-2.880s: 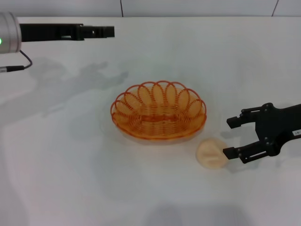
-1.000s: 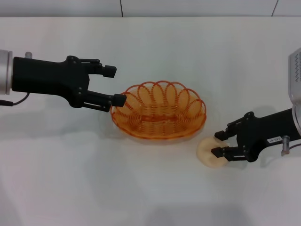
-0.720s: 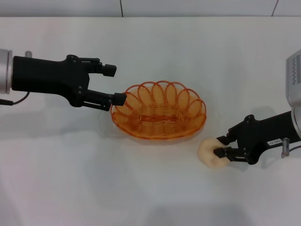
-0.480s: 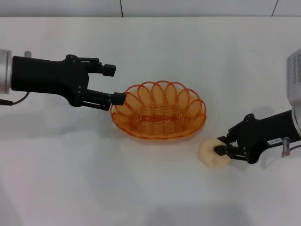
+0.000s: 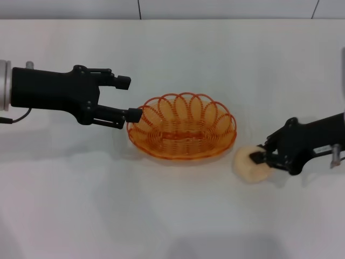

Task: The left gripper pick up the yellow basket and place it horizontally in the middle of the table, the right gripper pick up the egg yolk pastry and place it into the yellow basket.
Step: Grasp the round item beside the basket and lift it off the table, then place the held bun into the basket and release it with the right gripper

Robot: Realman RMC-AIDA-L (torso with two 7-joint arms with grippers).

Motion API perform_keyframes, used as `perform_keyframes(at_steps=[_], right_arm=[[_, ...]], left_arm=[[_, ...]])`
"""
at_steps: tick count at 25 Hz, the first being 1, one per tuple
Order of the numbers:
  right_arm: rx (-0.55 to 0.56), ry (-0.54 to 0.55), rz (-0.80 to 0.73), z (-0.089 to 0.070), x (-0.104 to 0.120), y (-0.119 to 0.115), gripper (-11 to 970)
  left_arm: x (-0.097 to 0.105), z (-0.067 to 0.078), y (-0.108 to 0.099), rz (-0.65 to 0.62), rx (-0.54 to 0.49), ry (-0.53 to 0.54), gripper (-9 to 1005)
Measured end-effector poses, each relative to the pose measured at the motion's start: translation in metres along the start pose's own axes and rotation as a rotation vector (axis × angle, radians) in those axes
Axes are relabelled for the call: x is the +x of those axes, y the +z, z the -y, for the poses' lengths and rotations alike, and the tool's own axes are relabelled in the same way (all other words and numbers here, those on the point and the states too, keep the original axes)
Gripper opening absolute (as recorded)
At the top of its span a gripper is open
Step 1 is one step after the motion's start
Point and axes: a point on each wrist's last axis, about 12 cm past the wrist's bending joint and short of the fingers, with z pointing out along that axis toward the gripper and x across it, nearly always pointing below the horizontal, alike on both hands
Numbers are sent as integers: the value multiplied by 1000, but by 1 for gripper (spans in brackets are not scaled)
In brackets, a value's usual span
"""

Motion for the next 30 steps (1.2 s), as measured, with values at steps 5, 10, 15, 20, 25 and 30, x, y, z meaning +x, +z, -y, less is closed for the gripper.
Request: perform_keyframes(at_steps=[5,10,15,20,25,30], right_arm=[[23,33,35,3,-6,-21,66],[34,-2,49,2,-22,-25,49],[36,-49,50,7,-44,-6,49],[33,-99,32,6,-64,21,48],[38,-115,23,5,-73,36,42],[41,-120,32,6,-81,43,42]], left_arm=[[3,1,-2,6,-5,-7,861],[3,1,-3,14,-9,-12,861],[3,1,-3,15,-9,-11,861],[4,2,-3,11,-2,-13,861],[7,3,-5,1,-4,-23,861],[11,4,-8,-1,-10,-34,861]])
